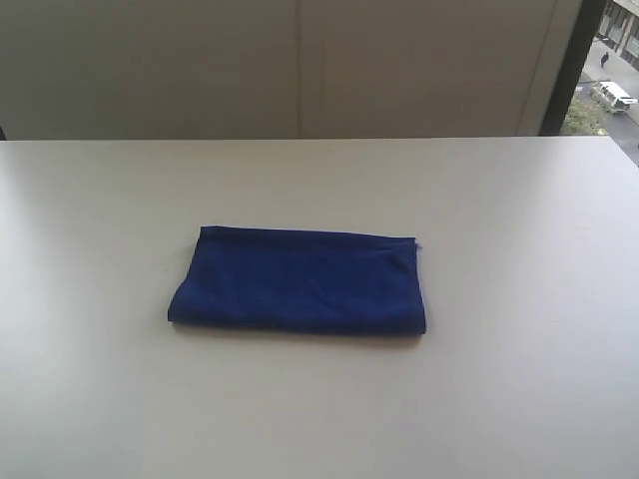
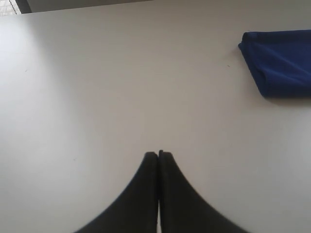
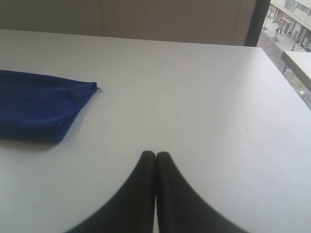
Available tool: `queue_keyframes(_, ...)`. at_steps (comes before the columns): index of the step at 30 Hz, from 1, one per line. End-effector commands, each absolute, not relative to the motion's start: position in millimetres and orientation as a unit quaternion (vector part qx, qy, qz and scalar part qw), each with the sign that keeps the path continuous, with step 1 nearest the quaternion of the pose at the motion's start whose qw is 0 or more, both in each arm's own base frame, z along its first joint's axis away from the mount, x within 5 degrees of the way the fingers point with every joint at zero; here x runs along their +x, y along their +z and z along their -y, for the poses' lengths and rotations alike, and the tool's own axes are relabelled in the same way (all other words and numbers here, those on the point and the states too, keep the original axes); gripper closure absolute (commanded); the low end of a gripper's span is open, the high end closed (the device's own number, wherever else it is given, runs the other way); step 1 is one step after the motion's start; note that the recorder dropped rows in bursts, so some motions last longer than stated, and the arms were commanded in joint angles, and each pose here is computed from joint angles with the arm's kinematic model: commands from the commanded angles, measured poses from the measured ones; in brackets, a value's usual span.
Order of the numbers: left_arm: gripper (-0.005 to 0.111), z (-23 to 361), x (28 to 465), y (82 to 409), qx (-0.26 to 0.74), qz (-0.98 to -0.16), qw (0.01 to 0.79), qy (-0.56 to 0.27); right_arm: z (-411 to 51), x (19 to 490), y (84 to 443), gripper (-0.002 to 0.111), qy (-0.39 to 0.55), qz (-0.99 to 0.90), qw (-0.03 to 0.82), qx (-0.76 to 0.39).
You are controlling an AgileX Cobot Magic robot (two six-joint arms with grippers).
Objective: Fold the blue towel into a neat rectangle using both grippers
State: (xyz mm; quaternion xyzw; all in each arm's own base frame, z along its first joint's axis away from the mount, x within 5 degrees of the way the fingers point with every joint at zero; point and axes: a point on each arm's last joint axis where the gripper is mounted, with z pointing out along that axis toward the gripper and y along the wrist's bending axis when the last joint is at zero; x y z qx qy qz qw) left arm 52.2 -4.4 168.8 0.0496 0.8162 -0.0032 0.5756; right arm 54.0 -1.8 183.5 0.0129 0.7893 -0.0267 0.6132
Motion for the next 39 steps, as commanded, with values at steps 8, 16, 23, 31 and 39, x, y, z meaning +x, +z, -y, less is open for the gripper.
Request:
queue_keyframes(8,0.107,4.8,52.2,168.3,0.046,-0.815,0.578,-0.008,-1.6,53.9,183.8,0.108,-0.01,-0.786,0.618,-0.016)
queue_keyframes(16,0.107,4.8,52.2,168.3,0.046,-0.815,0.578,-0.008,-3.6,53.8,183.8,0.108,0.002,-0.786,0.618,-0.031)
queue_keyframes(23,0.107,4.8,52.2,168.3,0.046,-0.815,0.578,-0.008,-3.6,53.8,183.8,0.108,0.002,-0.786,0.618,-0.031)
queue_keyframes(31,0.107,4.8,52.2,168.3,0.046,-0.815,0.578,-0.008,-3.7,53.7,183.2,0.108,0.002,-0.788,0.615,-0.031)
queue_keyframes(39,0.107,4.8,52.2,168.3,0.046,-0.815,0.578,-0.008,-3.7,53.7,183.2,0.108,0.002,-0.788,0.615,-0.031)
